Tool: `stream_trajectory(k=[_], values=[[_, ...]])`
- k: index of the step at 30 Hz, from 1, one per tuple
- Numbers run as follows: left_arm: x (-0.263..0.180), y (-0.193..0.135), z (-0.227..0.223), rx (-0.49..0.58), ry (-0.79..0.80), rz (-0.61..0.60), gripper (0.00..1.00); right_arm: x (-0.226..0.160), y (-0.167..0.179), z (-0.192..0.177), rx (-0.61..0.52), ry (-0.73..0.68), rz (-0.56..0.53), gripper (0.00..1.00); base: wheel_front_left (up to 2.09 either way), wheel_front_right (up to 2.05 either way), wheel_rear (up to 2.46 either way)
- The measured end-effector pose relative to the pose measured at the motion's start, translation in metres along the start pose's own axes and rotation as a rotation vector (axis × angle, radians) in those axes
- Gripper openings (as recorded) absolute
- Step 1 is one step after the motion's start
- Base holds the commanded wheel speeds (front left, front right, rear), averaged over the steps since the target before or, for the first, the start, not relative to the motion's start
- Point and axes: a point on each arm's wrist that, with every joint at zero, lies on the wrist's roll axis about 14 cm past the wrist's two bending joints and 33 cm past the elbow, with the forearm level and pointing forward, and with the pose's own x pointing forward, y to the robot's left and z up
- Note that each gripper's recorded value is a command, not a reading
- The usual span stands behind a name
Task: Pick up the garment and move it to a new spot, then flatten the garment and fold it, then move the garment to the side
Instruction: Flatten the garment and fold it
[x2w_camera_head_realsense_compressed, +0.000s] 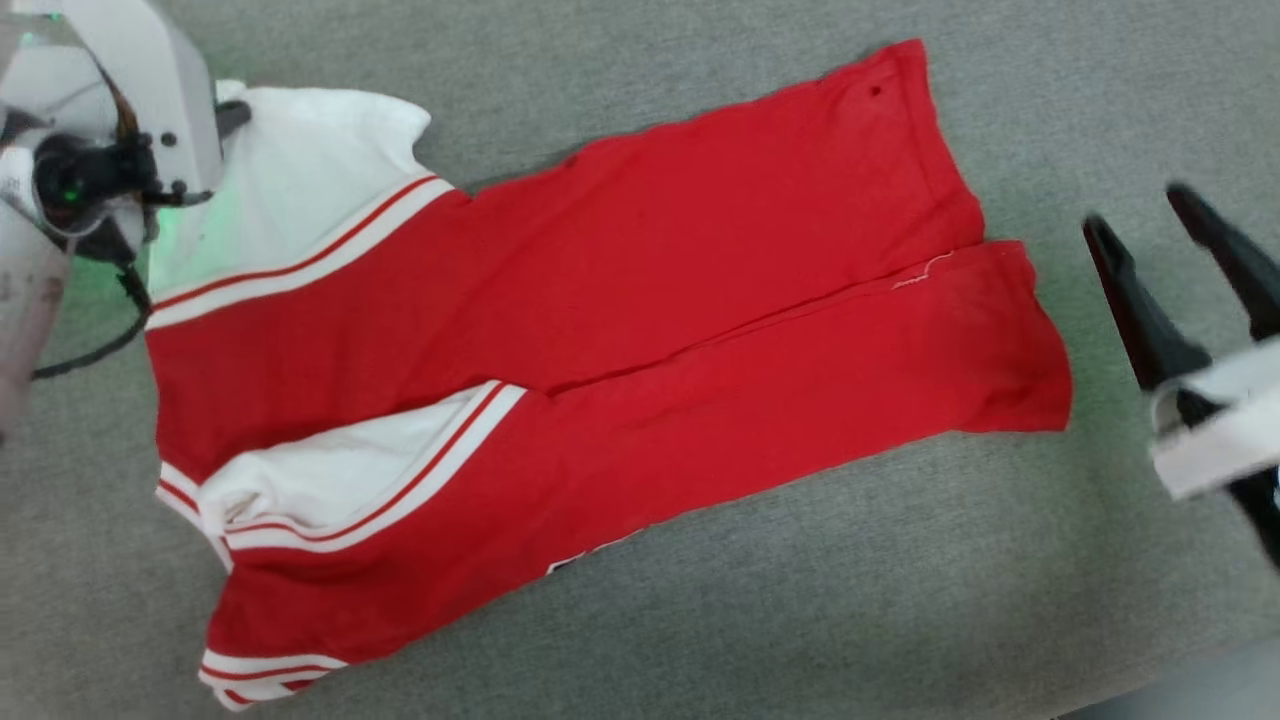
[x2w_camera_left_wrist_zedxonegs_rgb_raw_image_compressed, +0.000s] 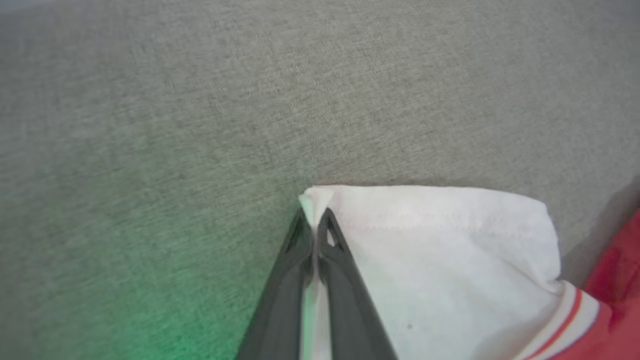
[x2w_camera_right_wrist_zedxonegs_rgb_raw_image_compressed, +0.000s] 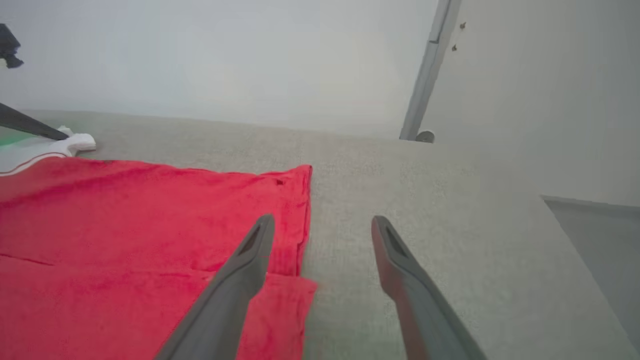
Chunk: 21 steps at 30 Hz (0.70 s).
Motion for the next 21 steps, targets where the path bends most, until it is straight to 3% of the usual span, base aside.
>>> stream_trajectory(k=[9,13,17,21], values=[[-0.001,-0.003,0.002,0.018,-0.009,-0.021,0.0,0.079,0.013,0.006,-0.095,0.282,0.116,1.0,0.0,0.0,0.0],[-0.002,-0.003,0.002,0.042,-0.026,-0.025,0.0,0.095,0.02,-0.034,-0.063,0.552,0.146,1.0,0.0,0.0,0.0],[-0.002,-0.002,0.0,0.063,-0.031,-0.031,0.0,0.122,0.021,-0.035,-0.098,0.611,0.149,1.0,0.0,0.0,0.0],[-0.001,-0.001,-0.002,0.08,-0.038,-0.039,0.0,0.124,0.024,-0.07,-0.129,0.754,0.156,1.0,0.0,0.0,0.0]])
